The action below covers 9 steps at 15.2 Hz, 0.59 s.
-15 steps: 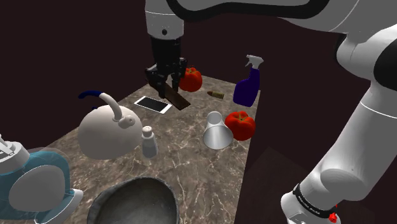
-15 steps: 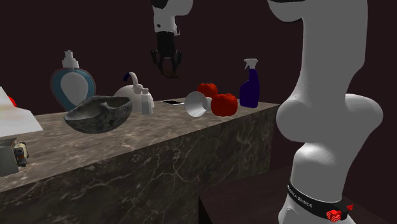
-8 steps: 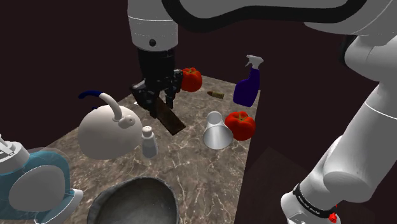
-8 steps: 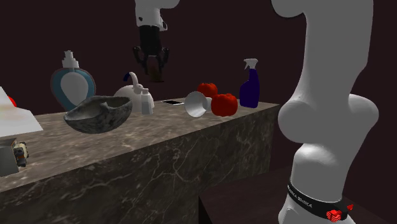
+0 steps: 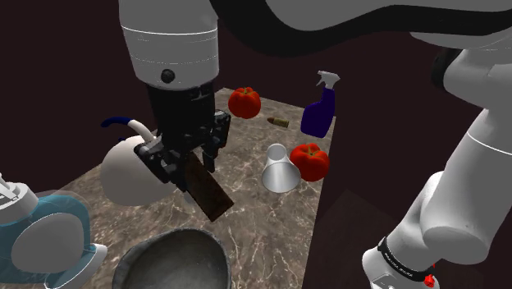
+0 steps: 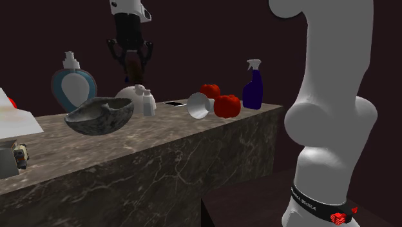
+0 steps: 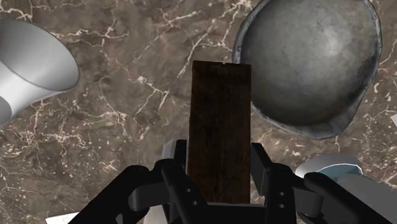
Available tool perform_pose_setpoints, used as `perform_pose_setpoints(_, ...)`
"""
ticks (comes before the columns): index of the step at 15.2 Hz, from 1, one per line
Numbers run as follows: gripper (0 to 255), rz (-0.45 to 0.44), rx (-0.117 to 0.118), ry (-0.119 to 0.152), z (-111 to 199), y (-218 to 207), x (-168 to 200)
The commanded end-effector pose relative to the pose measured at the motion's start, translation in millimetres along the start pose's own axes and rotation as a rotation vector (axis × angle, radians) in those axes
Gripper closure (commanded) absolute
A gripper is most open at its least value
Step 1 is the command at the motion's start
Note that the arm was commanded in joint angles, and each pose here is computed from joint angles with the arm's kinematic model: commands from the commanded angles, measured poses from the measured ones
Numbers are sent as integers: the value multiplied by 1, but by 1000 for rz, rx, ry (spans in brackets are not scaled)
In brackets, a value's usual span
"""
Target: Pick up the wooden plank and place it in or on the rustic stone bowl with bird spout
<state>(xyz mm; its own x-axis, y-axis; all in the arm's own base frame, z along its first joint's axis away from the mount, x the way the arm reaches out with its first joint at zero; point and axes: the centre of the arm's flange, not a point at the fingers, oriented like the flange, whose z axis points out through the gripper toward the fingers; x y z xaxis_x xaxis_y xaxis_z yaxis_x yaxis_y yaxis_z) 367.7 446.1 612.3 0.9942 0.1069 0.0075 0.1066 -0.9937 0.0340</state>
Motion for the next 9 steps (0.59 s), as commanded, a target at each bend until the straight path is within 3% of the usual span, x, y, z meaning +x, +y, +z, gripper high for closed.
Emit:
perform_pose_setpoints(1, 255, 2, 0, 0, -1, -21, -14)
perform_pose_setpoints(9, 255, 2, 0, 0, -7, -103, -76)
